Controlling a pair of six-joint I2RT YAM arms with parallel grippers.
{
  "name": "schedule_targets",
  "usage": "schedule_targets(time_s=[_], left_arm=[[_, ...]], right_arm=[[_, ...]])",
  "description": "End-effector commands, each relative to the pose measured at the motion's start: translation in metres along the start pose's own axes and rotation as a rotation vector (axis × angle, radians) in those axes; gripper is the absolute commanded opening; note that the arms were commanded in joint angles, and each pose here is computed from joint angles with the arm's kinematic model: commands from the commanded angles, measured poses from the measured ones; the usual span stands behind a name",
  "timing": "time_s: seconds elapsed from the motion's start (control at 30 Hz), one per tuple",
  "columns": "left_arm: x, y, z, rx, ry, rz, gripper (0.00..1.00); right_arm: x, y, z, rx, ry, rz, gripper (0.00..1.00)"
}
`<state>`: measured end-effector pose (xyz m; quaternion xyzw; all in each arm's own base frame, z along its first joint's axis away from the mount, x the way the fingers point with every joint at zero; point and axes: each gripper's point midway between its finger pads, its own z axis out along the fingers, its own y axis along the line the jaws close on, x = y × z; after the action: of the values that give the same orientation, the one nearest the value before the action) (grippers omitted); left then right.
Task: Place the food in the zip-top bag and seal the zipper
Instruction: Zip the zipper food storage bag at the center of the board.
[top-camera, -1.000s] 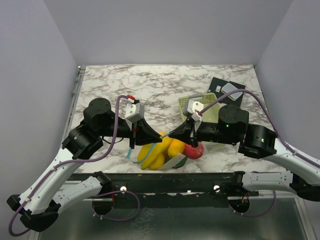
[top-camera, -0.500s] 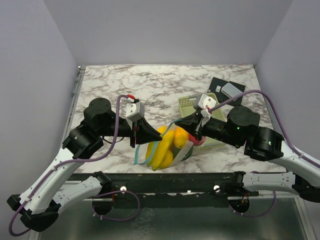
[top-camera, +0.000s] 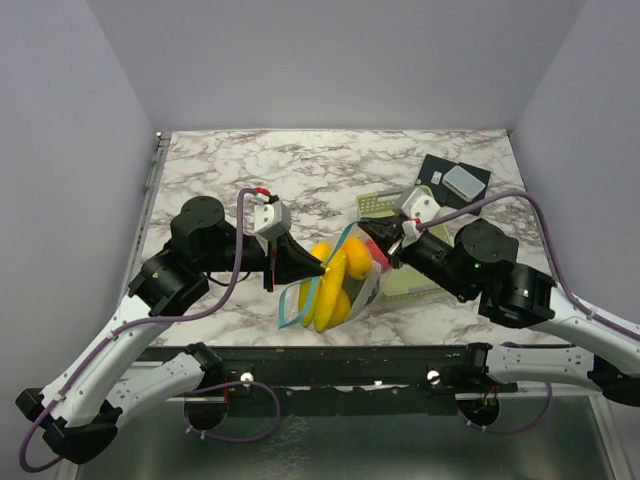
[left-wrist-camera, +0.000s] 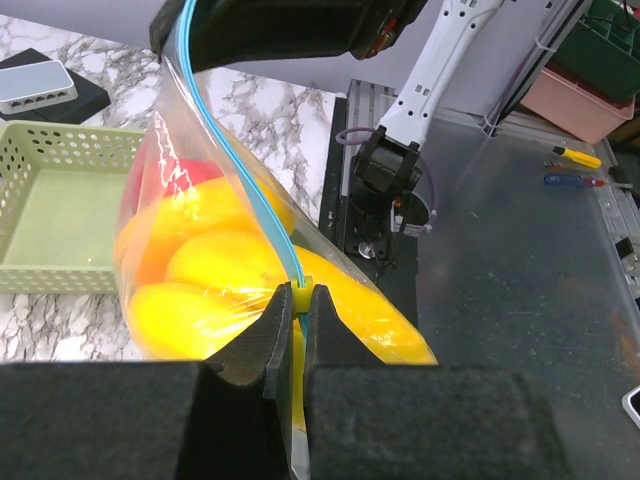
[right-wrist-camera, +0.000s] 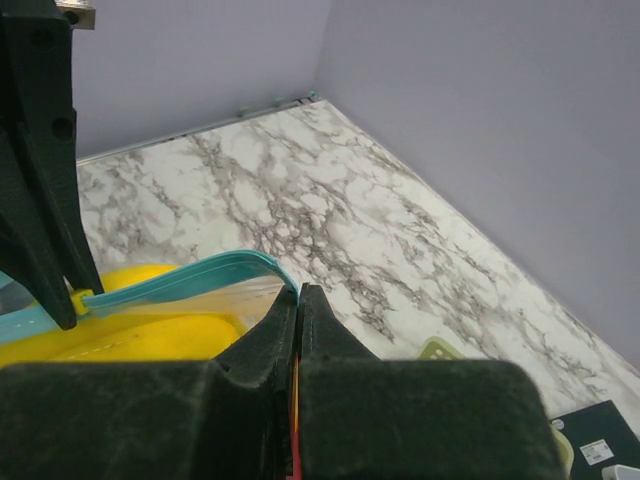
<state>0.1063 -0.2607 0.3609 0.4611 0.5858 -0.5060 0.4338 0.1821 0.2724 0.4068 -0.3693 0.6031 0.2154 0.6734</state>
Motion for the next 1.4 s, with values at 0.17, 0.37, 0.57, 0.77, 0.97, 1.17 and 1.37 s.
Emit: schedule_targets(time_s=[0.17, 0.37, 0.57, 0.77, 0.97, 1.17, 1.37], left_arm=[[0.025, -0.026, -0.007, 0.099, 0.075, -0.094, 0.0], [0.026, -0.025, -0.007, 0.094, 0.076, -0.093, 0.0], [0.03, -0.023, -0.007, 0.091, 0.091, -0.102, 0.0], [0.036, -0.02, -0.007, 0.078, 0.116, -0.108, 0.0], [0.037, -0.013, -0.005, 0.053, 0.131, -0.11, 0.0], [0.038, -0.01, -0.005, 0.036, 0.143, -0.111, 0.0], [0.039, -0.01, -0.005, 0.034, 0.148, -0.118, 0.0]], right_arm=[[-0.053, -0.088, -0.026, 0.437, -0.224, 0.004, 0.01], [-0.05, -0.078, -0.018, 0.384, -0.208, -0.003, 0.01], [-0.046, -0.056, -0.018, 0.237, -0.137, 0.018, 0.15], [-0.042, -0.021, -0.022, 0.018, -0.065, 0.049, 0.42], [-0.041, 0.008, -0.031, -0.141, -0.049, 0.114, 0.63], [-0.03, 0.045, -0.032, -0.339, 0.069, 0.142, 0.7], [-0.002, 0.077, -0.029, -0.48, 0.194, 0.151, 0.71]])
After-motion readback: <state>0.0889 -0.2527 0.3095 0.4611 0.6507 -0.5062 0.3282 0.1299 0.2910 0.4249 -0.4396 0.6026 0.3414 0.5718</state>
